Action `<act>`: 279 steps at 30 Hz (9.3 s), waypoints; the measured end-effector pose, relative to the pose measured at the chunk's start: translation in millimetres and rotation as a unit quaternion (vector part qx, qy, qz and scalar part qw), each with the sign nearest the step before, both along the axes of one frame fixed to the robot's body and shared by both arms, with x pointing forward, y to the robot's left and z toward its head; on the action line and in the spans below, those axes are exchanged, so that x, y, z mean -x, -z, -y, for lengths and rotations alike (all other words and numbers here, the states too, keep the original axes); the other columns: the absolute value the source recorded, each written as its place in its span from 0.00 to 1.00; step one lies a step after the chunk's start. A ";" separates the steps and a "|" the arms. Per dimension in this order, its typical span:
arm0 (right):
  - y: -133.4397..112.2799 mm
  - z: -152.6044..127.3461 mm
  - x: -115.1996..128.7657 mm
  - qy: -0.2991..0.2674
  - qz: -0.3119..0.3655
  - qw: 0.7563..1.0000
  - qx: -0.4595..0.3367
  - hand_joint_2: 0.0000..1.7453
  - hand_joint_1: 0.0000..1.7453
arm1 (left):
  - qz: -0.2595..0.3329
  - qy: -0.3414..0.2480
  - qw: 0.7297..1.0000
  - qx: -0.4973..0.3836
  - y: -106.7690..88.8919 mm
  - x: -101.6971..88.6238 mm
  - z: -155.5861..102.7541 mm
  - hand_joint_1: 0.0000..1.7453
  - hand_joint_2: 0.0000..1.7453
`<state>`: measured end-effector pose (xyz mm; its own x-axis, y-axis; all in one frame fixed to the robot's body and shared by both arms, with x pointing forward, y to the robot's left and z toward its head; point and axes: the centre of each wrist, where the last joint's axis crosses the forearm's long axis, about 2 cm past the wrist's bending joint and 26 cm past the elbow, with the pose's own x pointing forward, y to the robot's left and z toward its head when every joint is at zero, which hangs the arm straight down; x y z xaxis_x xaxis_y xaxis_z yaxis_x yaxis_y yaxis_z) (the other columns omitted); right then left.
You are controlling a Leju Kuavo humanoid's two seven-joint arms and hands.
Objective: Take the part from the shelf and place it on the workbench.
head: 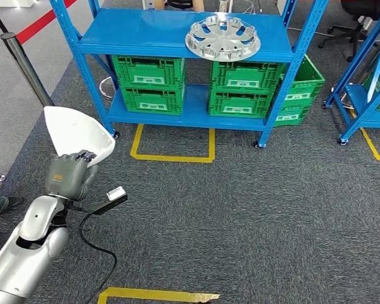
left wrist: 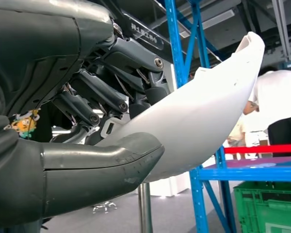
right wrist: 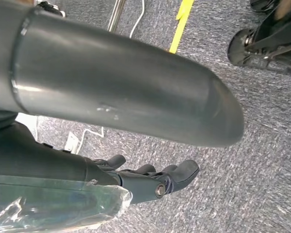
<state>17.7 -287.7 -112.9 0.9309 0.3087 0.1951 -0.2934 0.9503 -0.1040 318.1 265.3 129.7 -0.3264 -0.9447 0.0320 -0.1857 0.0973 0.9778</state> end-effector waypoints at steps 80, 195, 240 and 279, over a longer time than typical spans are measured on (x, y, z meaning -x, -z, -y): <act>-20.0 -33.8 -5.7 -0.043 0.021 0.998 0.052 0.00 0.00 | -0.001 -0.041 0.999 -0.013 -1.8 8.9 -29.8 1.00 1.00; -23.9 -50.1 -3.3 -0.143 0.012 0.988 0.063 0.00 0.00 | -0.009 -0.070 0.996 -0.058 -3.4 17.6 -54.1 1.00 1.00; -23.6 -49.0 -2.8 -0.142 0.017 0.988 0.061 0.00 0.00 | -0.015 0.001 0.994 -0.106 3.6 17.6 -36.2 1.00 1.00; -23.7 -47.2 -3.7 -0.128 0.017 0.990 0.050 0.00 0.00 | -0.037 -0.017 0.992 -0.118 10.0 13.1 -49.1 1.00 1.00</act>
<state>21.3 -240.6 -89.2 0.8134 0.5530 0.1804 -0.5180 0.8297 -0.2079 305.0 314.4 119.7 -0.3000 -0.9389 -0.1686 -0.1110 -0.1412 0.9837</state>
